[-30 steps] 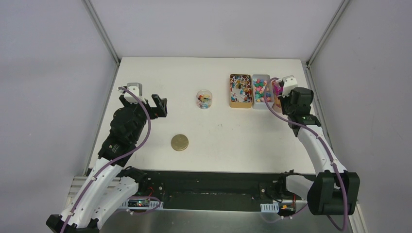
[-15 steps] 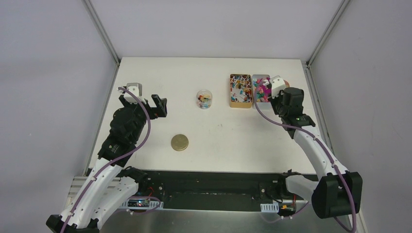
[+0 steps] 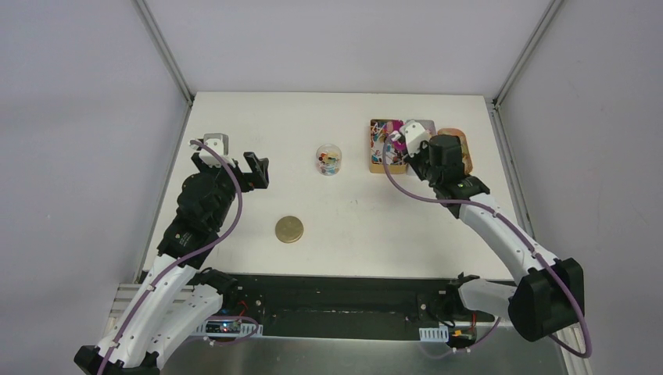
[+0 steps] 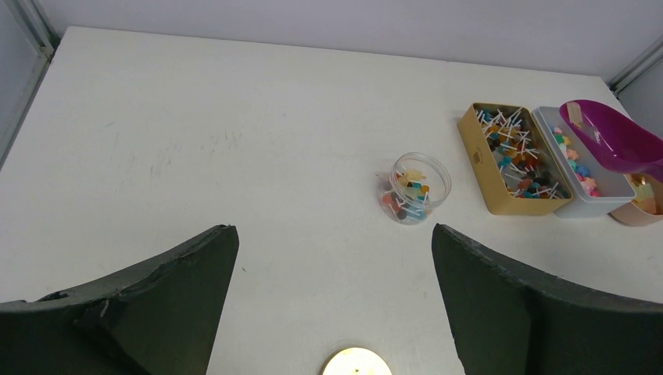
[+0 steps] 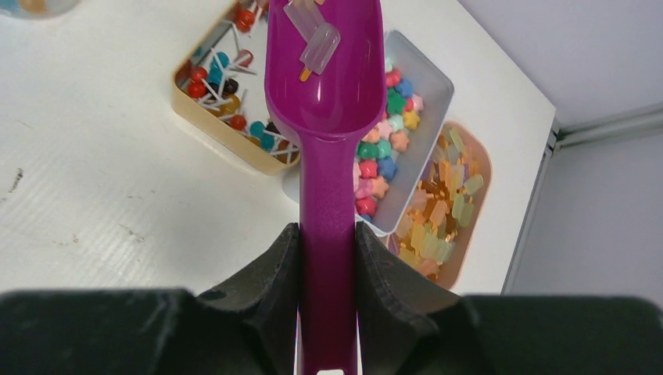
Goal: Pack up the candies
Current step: Place the fake candies in the packing bottle.
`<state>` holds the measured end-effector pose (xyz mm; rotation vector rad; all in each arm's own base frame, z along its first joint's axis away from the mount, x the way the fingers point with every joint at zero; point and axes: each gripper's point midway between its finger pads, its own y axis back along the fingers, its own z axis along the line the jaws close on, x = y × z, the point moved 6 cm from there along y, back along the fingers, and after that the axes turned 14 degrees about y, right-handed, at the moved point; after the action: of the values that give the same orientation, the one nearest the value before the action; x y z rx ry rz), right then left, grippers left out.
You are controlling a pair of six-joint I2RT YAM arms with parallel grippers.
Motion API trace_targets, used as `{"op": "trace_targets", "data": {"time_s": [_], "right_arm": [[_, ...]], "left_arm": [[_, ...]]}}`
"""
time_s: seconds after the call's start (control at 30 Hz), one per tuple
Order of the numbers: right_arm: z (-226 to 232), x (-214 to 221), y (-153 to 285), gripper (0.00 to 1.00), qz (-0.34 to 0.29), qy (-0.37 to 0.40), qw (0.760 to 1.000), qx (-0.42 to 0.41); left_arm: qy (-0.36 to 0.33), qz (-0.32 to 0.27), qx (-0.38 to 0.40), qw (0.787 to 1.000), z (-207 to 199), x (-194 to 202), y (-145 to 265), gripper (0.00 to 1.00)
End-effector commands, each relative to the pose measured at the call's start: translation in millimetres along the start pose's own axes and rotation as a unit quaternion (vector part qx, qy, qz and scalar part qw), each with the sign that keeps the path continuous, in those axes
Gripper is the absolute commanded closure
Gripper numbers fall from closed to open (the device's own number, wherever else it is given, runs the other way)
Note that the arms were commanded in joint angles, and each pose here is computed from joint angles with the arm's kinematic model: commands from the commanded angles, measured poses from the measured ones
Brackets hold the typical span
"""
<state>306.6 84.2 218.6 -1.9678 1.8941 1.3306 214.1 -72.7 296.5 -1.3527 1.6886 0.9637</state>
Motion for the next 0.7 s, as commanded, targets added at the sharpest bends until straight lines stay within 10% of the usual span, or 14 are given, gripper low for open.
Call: {"op": "trace_targets", "data": {"time_s": [0.0,0.67], "right_arm": [[-11,-40,2,1.0,-0.037,0.041,0.998,0.023],[61,-119,-25,1.0,-0.027,0.219,0.975,-0.033]], "left_arm": [[-0.008,-0.012,0.0,1.0,1,-6,2,0.01],[-0.008,-0.018,-0.008,1.0,3,-7,4,0.01]]}}
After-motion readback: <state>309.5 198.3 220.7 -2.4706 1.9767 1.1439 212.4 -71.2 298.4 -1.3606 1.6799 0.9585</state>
